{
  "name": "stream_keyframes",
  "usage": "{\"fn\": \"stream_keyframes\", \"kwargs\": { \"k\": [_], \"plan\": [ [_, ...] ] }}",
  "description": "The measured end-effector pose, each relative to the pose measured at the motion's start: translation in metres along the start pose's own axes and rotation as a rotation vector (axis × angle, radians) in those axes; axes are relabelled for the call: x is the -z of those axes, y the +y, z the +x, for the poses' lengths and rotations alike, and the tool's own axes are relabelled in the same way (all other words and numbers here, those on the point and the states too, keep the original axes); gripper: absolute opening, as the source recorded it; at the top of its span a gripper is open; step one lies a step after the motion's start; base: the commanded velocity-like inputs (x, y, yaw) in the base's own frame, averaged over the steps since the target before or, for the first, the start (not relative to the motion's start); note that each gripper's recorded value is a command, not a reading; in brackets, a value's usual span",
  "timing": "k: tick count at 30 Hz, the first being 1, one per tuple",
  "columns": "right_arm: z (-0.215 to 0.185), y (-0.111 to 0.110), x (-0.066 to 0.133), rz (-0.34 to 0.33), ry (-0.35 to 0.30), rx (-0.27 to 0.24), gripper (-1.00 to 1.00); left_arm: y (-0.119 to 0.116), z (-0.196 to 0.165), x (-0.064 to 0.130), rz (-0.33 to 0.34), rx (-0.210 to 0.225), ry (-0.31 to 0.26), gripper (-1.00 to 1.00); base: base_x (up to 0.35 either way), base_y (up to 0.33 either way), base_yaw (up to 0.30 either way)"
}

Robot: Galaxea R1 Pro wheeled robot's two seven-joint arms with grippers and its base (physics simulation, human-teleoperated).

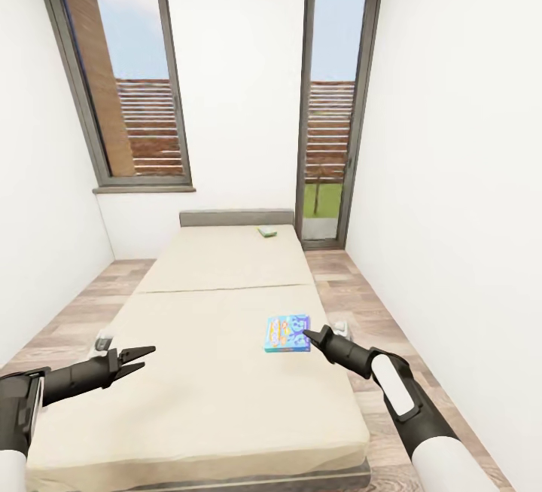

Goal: Put all the toys in the child's room - the three board games (two on the bed and one on the table), the two jigsaw puzzles on the table, and the tennis ball on the table - inside the toy box on the table in the child's room.

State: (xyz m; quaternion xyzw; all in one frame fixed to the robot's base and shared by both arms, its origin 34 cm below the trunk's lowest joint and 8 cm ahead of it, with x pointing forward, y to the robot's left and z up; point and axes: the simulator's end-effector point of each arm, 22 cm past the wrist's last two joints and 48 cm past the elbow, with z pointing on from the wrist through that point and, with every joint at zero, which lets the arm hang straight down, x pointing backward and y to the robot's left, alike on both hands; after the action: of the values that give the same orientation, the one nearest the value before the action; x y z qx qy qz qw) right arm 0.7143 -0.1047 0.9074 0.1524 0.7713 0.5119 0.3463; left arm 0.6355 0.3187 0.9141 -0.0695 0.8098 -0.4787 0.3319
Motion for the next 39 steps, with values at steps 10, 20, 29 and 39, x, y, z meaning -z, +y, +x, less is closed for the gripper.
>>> {"fn": "stream_keyframes", "kwargs": {
  "k": [10, 20, 29, 39],
  "plan": [
    [-0.006, 0.013, 0.004, -0.001, -0.006, 0.001, -1.00, -0.011, -0.005, 0.004, -0.003, 0.012, 0.004, 1.00, 0.000, 0.000, 0.000],
    [-0.011, 0.024, 0.008, 0.003, -0.008, 0.001, -1.00, -0.024, -0.010, 0.009, 0.000, 0.041, 0.008, 1.00, 0.000, 0.000, 0.000],
    [-0.016, 0.034, 0.013, 0.006, -0.013, 0.001, -1.00, -0.050, 0.010, -0.017, 0.018, 0.040, 0.122, 1.00, 0.000, 0.000, 0.000],
    [-0.028, 0.043, 0.017, 0.010, -0.053, 0.019, -1.00, -0.066, 0.015, -0.022, 0.019, 0.024, 0.167, 1.00, 0.000, 0.000, 0.000]
  ]
}}
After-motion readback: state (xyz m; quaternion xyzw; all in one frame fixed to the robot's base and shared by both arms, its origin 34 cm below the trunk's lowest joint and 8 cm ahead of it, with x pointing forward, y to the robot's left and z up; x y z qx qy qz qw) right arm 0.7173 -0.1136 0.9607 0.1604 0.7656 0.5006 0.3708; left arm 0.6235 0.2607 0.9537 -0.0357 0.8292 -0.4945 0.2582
